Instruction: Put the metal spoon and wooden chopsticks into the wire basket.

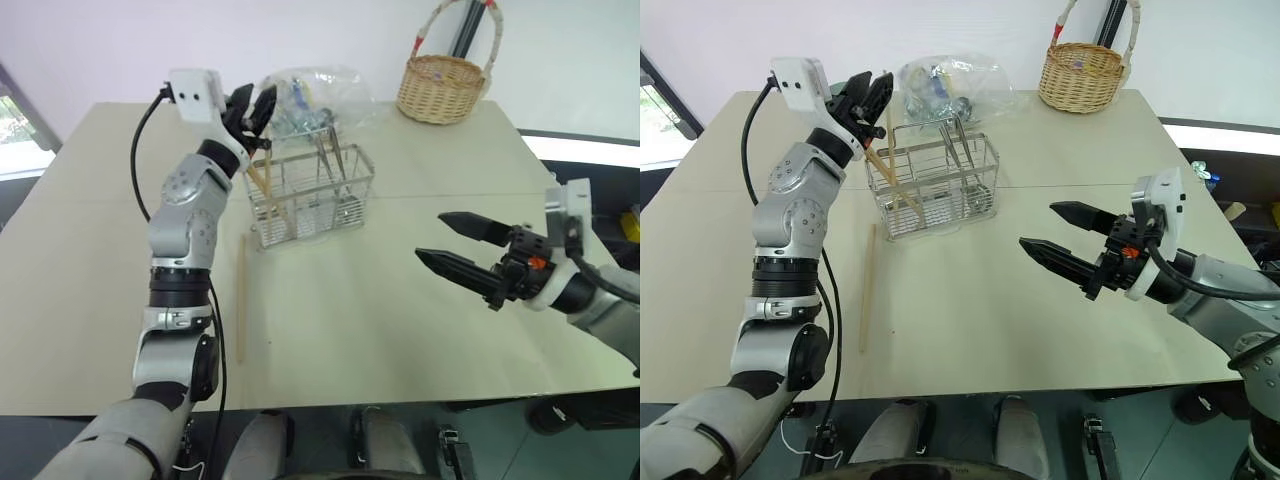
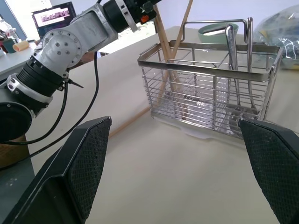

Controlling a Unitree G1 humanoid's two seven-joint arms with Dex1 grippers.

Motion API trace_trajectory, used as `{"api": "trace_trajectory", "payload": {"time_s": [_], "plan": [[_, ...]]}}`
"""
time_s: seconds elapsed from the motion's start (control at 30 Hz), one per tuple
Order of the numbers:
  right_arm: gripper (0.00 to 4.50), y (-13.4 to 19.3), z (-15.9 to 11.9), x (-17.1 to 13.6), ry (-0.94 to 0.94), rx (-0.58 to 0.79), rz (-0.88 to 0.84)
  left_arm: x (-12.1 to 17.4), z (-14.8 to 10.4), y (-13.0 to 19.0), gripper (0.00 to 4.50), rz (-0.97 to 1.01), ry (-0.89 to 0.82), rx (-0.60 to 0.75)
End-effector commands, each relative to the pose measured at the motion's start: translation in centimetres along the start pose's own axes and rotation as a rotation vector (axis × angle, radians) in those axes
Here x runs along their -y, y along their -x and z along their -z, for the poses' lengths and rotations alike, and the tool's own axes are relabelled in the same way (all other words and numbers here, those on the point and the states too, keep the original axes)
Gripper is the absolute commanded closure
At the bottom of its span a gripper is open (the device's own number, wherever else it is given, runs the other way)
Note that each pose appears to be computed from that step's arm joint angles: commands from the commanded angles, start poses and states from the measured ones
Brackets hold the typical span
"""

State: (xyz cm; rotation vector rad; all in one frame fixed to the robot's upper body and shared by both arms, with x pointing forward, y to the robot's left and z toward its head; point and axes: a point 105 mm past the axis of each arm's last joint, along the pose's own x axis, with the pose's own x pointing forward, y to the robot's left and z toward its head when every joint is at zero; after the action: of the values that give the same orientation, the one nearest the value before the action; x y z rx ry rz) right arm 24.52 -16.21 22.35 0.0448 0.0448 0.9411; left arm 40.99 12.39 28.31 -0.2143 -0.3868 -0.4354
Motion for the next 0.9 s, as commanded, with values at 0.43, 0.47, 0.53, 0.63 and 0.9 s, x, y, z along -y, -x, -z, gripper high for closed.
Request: {"api": "trace_trajectory", "payload": {"time_s": [0.43, 0.47, 0.53, 0.63, 0.9], "plan": [[0.0, -1.3, 0.1, 0.1, 0.069, -0.024, -0.082, -5.3, -14.1, 2.1, 0.04, -0.077, 0.121, -0.049], [0.0, -1.4, 0.1, 0.1, 0.07, -0.024, -0.084, -5.9, -14.0, 2.3, 0.04, -0.107, 0.099, -0.097], [0.0, -1.5, 0.1, 0.2, 0.076, -0.028, -0.091, -7.5, -12.5, 3.2, 0.04, -0.187, 0.096, -0.25], [0.0, -1.5, 0.1, 0.4, 0.079, -0.03, -0.095, -10.1, -10.5, 5.0, 0.04, -0.345, 0.074, -0.398], [0.0, -1.9, -0.4, 0.7, 0.069, -0.033, -0.118, -13.6, -3.4, 10.4, 0.04, -0.63, 0.084, -0.728]]}}
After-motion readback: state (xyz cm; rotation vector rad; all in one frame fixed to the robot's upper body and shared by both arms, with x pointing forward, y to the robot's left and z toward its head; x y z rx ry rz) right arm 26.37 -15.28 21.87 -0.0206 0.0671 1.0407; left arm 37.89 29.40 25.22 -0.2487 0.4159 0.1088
